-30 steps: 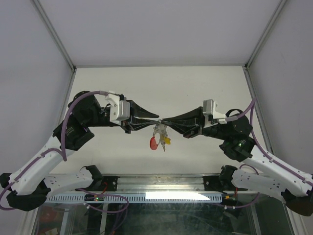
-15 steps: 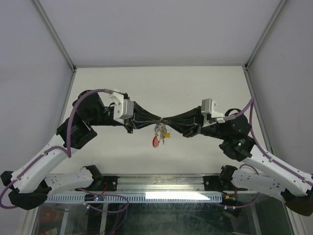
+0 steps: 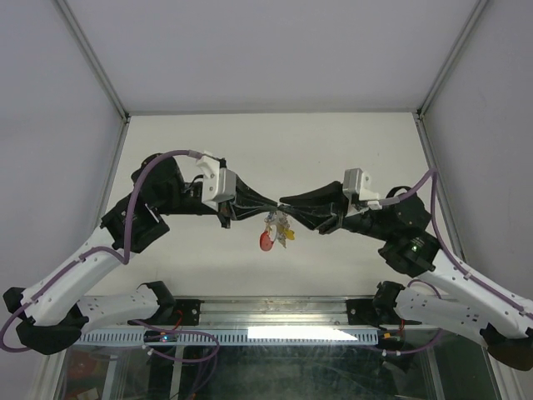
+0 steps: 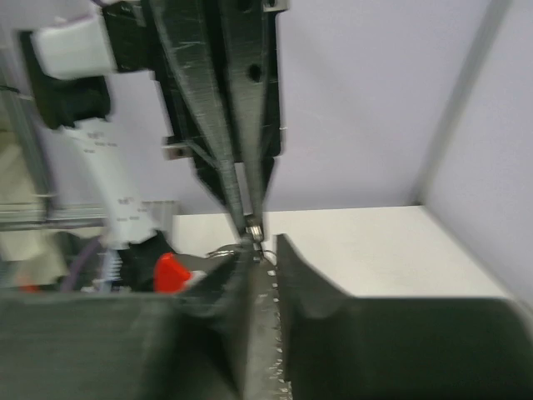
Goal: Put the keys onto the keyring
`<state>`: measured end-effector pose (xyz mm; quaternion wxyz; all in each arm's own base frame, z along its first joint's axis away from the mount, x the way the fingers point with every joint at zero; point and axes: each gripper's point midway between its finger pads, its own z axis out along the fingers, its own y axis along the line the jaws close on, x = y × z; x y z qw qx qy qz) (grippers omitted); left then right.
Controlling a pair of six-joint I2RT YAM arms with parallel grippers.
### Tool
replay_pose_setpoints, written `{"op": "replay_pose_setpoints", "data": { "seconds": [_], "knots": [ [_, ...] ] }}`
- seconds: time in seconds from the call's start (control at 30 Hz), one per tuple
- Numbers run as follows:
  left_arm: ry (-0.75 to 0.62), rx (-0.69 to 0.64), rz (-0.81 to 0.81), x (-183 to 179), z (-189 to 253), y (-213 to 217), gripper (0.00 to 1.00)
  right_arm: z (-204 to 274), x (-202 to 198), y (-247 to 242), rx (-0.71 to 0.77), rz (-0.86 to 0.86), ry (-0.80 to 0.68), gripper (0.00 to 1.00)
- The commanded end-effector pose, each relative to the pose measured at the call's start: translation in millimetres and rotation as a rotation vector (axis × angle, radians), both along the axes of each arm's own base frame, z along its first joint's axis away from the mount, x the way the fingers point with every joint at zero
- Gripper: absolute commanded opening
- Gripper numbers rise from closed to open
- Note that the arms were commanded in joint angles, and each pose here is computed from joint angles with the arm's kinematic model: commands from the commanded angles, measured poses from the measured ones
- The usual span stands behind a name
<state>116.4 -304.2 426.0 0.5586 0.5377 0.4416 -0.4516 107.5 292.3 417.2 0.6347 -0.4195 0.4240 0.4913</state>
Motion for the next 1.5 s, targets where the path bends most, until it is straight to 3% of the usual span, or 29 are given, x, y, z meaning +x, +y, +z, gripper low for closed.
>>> {"op": "replay_pose_setpoints", "data": {
  "seconds": [0.0,0.1,0.17,0.6,0.77,1.07,1.23,1.47],
  "knots": [
    [0.012,0.011,0.099,20.7,-3.4,-3.7,0.00,41.4,0.7,-26.0,0.090,-0.100,-0.082,0.38],
    [0.034,0.035,0.128,29.0,-12.2,-6.9,0.00,36.4,10.0,-34.1,0.065,-0.170,-0.058,0.55],
    [0.051,0.054,0.144,34.6,-18.9,-10.1,0.00,31.5,17.9,-39.4,0.039,-0.224,-0.037,0.59],
    [0.174,0.152,0.325,85.3,-62.3,-28.8,0.00,-14.6,81.1,-66.2,-0.097,-0.602,0.234,0.66],
    [0.260,0.206,0.362,113.5,-82.5,-42.3,0.00,-48.4,109.0,-65.9,-0.244,-0.732,0.406,0.70],
    [0.353,0.199,0.454,169.0,-100.3,-52.8,0.00,-98.0,169.2,-124.6,-0.098,-0.829,0.859,0.71],
    [0.382,0.194,0.456,190.1,-114.5,-59.8,0.00,-116.2,172.2,-140.8,-0.028,-0.866,0.934,0.71],
    [0.554,0.217,0.548,216.9,-173.0,-19.6,0.00,-137.2,169.3,-146.2,-0.074,-0.915,1.032,0.76]
  ]
}}
